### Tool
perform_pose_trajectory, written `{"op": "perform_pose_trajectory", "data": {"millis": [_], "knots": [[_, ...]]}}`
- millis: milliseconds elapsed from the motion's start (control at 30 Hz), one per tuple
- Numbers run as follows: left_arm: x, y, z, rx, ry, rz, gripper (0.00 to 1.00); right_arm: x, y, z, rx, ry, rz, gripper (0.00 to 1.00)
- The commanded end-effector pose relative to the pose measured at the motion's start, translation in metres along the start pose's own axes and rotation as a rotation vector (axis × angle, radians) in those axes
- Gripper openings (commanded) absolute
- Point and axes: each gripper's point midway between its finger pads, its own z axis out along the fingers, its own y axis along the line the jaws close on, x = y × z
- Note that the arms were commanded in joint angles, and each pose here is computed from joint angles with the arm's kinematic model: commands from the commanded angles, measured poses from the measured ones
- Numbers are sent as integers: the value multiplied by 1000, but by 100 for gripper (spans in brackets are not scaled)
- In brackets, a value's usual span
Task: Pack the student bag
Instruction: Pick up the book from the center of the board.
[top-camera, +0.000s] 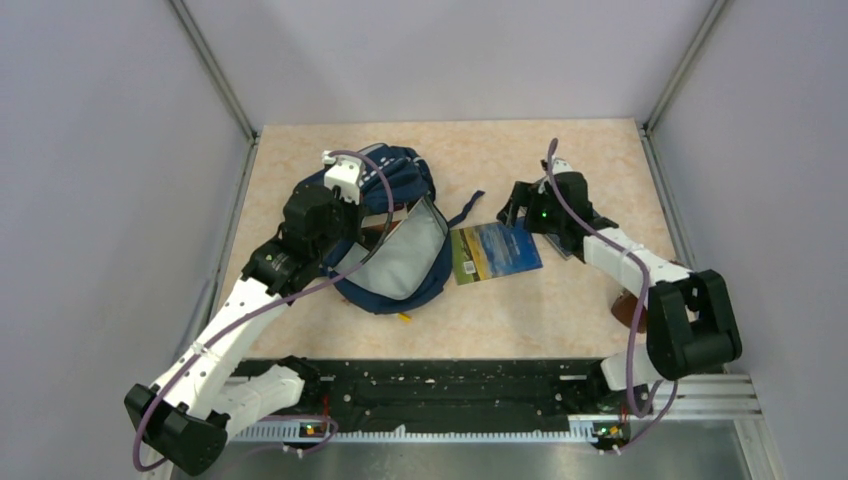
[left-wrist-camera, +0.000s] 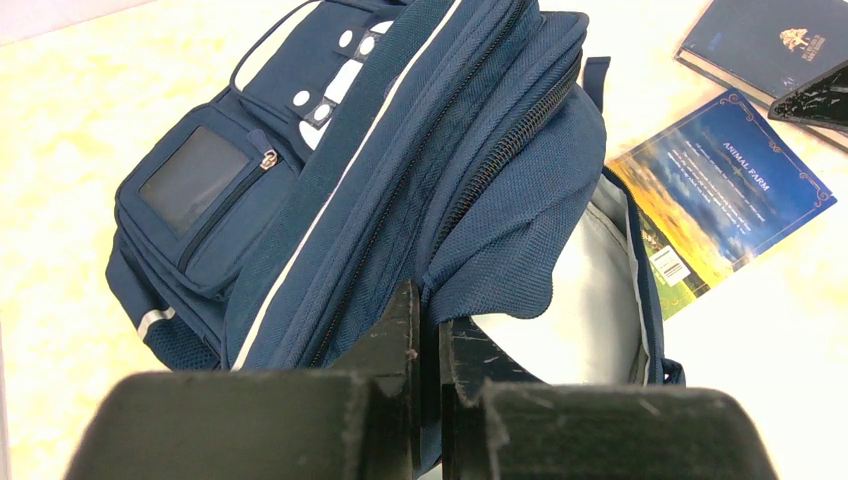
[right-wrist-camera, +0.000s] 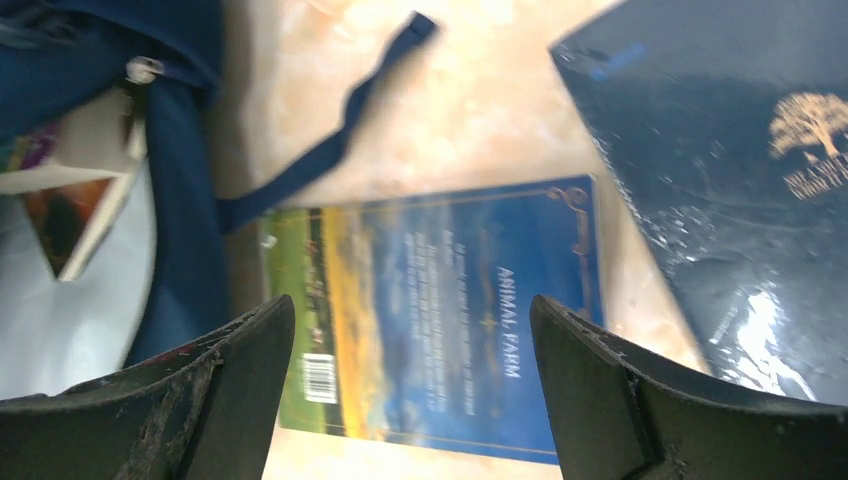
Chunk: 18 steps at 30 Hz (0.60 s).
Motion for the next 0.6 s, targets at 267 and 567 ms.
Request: {"op": "perform_pose_trajectory", "data": {"millis": [267,567], "knots": [[-50,2,-5,-14,-186,-23,0,29,-70,39,74,195,26,68],[-49,2,-5,-16,-184,-20,0,28,-72,57,45,220,-13,65]]}}
